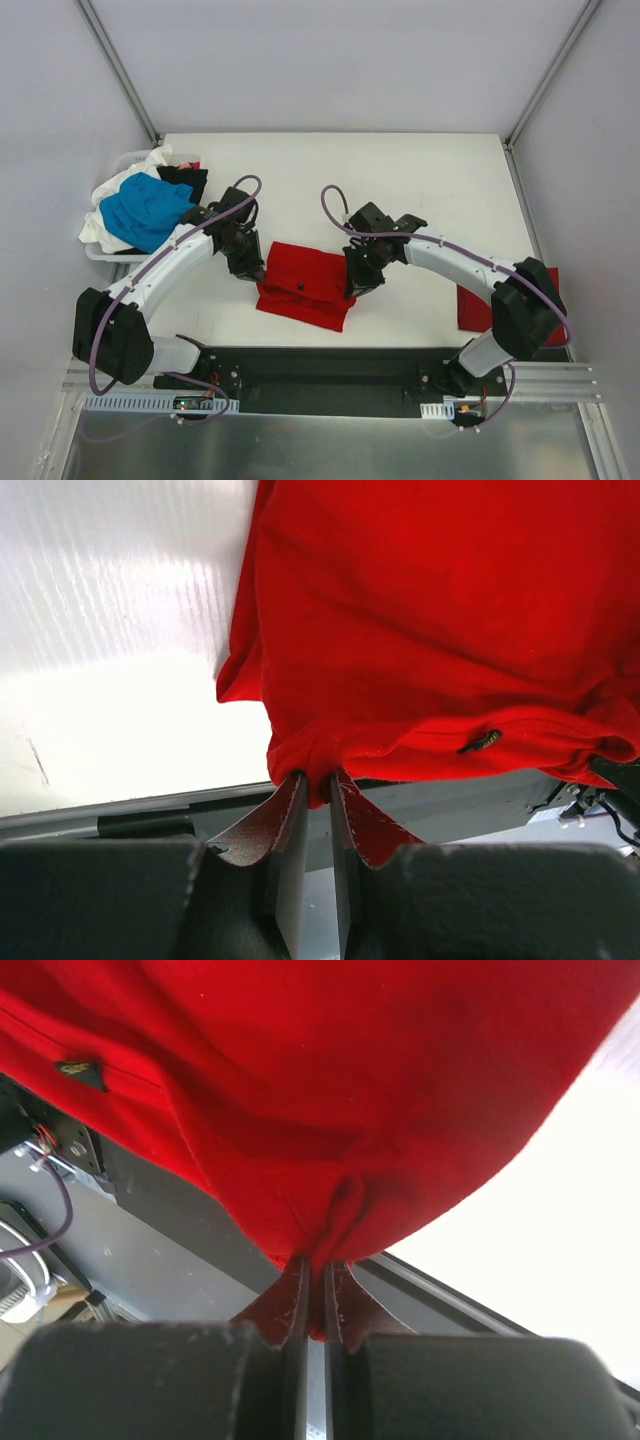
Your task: Fold and stack the t-shirts
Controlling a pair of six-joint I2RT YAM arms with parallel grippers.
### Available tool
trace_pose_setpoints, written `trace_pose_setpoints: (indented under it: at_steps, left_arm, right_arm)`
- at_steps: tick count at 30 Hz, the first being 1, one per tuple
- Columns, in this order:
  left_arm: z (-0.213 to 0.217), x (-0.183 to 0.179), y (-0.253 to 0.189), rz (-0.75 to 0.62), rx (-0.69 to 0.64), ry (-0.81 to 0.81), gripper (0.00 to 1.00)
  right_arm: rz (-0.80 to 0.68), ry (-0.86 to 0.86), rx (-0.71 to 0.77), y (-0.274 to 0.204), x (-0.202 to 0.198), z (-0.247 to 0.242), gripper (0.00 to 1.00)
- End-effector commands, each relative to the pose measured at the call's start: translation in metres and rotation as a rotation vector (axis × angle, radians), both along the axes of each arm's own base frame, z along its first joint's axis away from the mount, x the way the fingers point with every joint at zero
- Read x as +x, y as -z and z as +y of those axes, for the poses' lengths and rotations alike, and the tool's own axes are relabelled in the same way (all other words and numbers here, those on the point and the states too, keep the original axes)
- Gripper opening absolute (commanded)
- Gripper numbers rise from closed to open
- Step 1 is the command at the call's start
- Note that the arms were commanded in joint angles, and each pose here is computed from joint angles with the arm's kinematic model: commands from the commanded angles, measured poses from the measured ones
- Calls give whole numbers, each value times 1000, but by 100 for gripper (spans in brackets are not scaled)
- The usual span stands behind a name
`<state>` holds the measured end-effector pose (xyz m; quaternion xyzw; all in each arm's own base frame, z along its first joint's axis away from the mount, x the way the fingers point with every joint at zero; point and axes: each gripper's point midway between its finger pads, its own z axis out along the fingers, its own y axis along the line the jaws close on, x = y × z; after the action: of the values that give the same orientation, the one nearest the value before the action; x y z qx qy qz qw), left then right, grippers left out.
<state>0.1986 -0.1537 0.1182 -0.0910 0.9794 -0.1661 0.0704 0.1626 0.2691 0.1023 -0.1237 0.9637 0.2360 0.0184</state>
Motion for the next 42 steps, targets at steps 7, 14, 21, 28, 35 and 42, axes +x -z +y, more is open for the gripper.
trace_pose_setpoints:
  at_steps: [7, 14, 21, 28, 35, 42]
  left_arm:
    - [12, -22, 17, 47, 48, -22, 13]
    - [17, -42, 47, 121, 60, -20, 13]
    - [21, -53, 70, 171, 75, -1, 21]
    - [22, -26, 43, 47, 103, 19, 64]
    - [2, 38, -37, -121, 96, 19, 81]
    - [-42, 41, -22, -73, 56, 68, 0]
  right_arm:
    - [62, -69, -75, 20, -26, -12, 1]
    - [109, -95, -143, 47, -51, -20, 0]
    - [130, -103, -184, 76, -71, -21, 22]
    - [-6, -86, -195, 47, -58, -24, 71]
    - [-150, -66, -159, -20, -29, -20, 56]
    - [-168, -60, -182, -12, -5, -9, 1]
